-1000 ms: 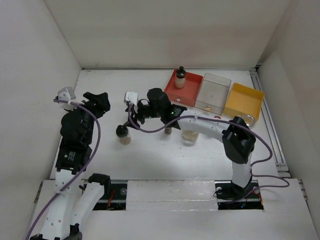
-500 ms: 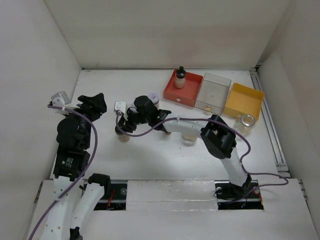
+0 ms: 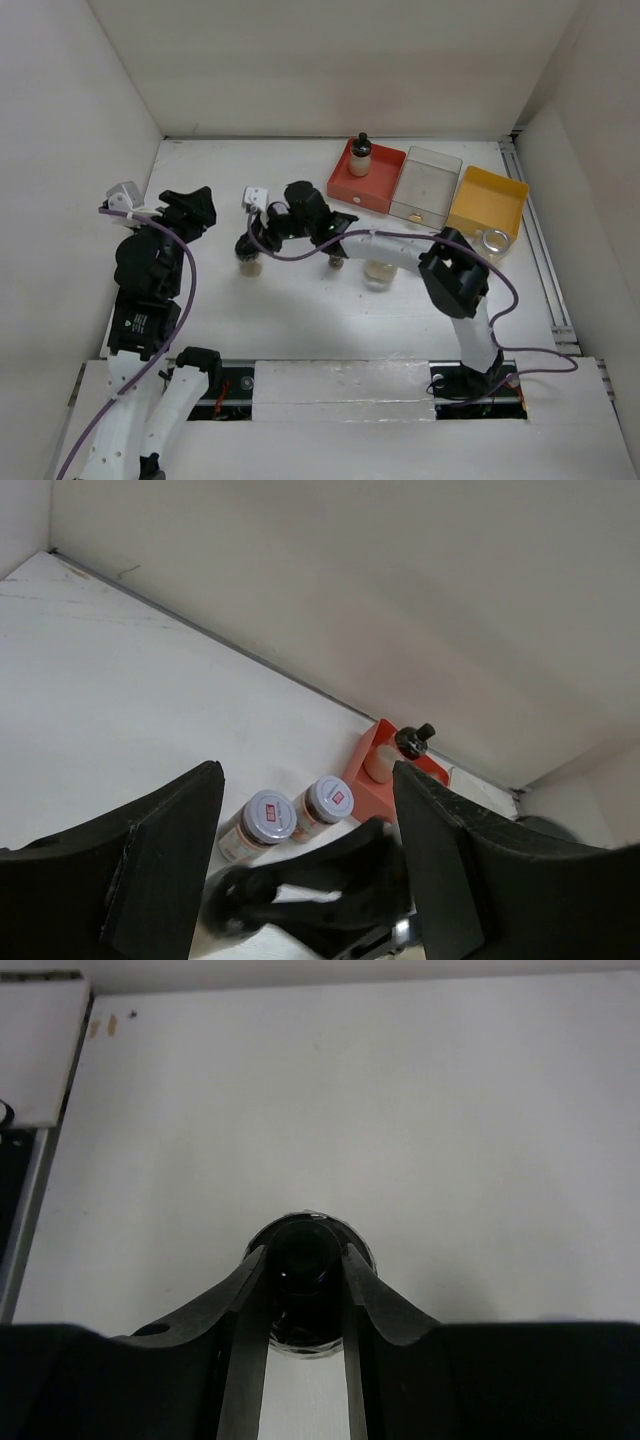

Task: Organize the condiment bottles

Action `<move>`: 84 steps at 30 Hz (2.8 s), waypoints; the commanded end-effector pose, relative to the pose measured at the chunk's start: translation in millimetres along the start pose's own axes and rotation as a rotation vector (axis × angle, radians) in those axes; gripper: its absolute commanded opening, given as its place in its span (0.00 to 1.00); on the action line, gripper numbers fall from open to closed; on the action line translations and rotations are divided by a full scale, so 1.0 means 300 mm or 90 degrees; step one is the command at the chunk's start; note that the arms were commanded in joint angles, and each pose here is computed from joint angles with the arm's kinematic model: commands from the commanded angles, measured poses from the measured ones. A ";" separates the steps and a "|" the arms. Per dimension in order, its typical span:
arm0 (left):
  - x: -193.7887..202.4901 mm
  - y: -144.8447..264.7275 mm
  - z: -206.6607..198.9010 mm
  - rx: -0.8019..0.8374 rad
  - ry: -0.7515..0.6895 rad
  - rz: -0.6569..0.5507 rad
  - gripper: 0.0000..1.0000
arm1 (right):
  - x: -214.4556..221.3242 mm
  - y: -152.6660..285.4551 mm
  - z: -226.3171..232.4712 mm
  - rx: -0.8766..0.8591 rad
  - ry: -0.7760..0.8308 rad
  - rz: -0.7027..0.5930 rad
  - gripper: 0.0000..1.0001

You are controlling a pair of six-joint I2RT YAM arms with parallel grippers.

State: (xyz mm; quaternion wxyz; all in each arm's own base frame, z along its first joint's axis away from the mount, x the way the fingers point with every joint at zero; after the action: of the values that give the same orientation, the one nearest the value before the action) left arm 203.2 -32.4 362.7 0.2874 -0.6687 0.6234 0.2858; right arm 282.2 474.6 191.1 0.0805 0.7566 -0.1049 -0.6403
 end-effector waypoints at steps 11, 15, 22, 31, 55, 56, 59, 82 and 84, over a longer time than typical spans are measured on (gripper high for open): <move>0.040 -0.046 -0.025 0.038 -0.010 0.043 0.64 | -0.323 0.904 -0.638 0.514 0.066 -0.140 0.03; 0.044 -0.053 -0.029 0.043 -0.010 0.047 0.64 | -0.184 1.016 -0.781 0.590 0.018 -0.096 0.02; 0.056 -0.067 -0.022 0.035 -0.018 0.055 0.64 | -0.022 1.118 -0.906 0.644 -0.023 -0.046 0.01; 0.064 -0.086 -0.020 0.028 -0.021 0.064 0.64 | 0.122 1.136 -0.927 0.664 -0.066 -0.011 0.00; 0.073 -0.091 -0.029 0.041 -0.020 0.076 0.64 | 0.311 1.076 -0.979 0.653 -0.122 0.042 0.47; 0.076 -0.090 -0.031 0.045 -0.020 0.079 0.64 | 0.242 1.081 -0.972 0.653 -0.099 0.028 0.53; 0.069 -0.083 -0.035 0.049 -0.019 0.075 0.64 | 0.147 1.099 -0.942 0.655 -0.071 0.012 0.60; 0.071 -0.057 -0.056 0.088 -0.016 0.087 0.69 | 0.201 0.665 0.025 0.333 -0.139 0.186 0.86; 0.073 -0.056 -0.059 0.093 -0.016 0.090 0.69 | 0.229 0.653 0.027 0.329 -0.152 0.199 0.86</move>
State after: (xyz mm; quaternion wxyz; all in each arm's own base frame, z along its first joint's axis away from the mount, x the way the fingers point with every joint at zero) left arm 223.4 -57.7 349.1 0.2999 -0.5956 0.6879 0.2866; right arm 272.2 265.0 163.6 -0.0072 0.6423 -0.3872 -0.6614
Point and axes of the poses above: each gripper's point midway between its finger pads, its own y axis back along the fingers, its own z axis along the line the jaws close on, x = y × z, the point moved 6 cm from there along y, back along the fingers, and after that the axes turned 8 degrees about y, right-handed, at the moved point
